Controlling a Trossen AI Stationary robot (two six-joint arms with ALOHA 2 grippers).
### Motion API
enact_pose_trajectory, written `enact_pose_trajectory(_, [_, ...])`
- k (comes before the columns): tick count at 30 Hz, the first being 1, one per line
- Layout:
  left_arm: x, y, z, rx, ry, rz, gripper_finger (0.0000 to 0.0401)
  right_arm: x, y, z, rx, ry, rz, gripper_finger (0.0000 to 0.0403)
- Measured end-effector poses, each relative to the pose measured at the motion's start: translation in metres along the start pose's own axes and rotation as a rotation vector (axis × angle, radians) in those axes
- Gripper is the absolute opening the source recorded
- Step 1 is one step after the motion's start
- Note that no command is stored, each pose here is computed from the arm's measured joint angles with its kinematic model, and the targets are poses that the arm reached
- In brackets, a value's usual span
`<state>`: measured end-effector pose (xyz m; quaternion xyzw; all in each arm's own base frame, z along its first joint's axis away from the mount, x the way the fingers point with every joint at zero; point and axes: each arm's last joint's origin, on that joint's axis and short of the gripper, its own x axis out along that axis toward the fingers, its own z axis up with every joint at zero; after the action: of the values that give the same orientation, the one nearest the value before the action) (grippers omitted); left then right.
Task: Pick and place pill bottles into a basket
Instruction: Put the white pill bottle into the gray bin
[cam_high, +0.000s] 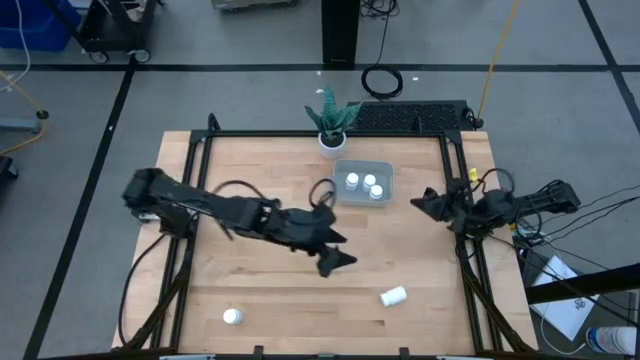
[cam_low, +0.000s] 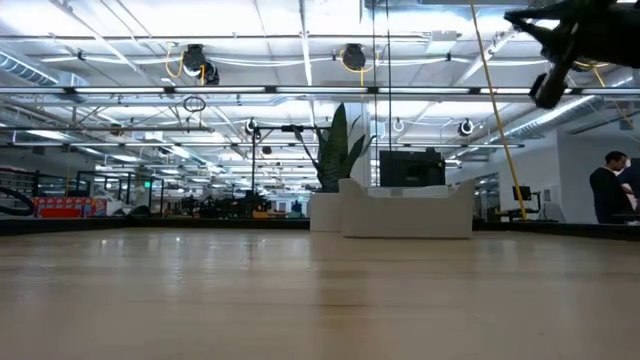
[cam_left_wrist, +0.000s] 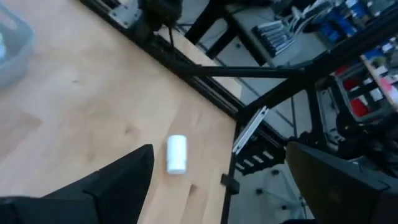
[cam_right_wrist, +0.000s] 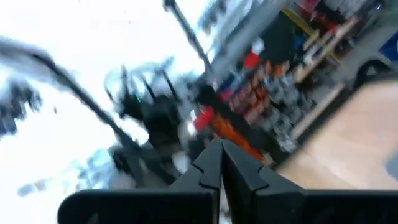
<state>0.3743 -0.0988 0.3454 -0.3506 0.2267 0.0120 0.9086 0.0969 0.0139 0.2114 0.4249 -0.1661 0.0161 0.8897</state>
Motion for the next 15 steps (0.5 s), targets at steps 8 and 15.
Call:
enact_pose_trajectory(8, [-0.060,0.033,-0.031,0.049,-0.211,-0.174,0.0365,0.004,0.005,0.008,0.150,-0.149,-0.006,0.0002])
enact_pose_trajectory(15, [-0.119,0.078,-0.075,0.117,-0.352,-0.184,0.0336,0.005,0.000,0.002,0.064,-0.095,-0.053,0.0003])
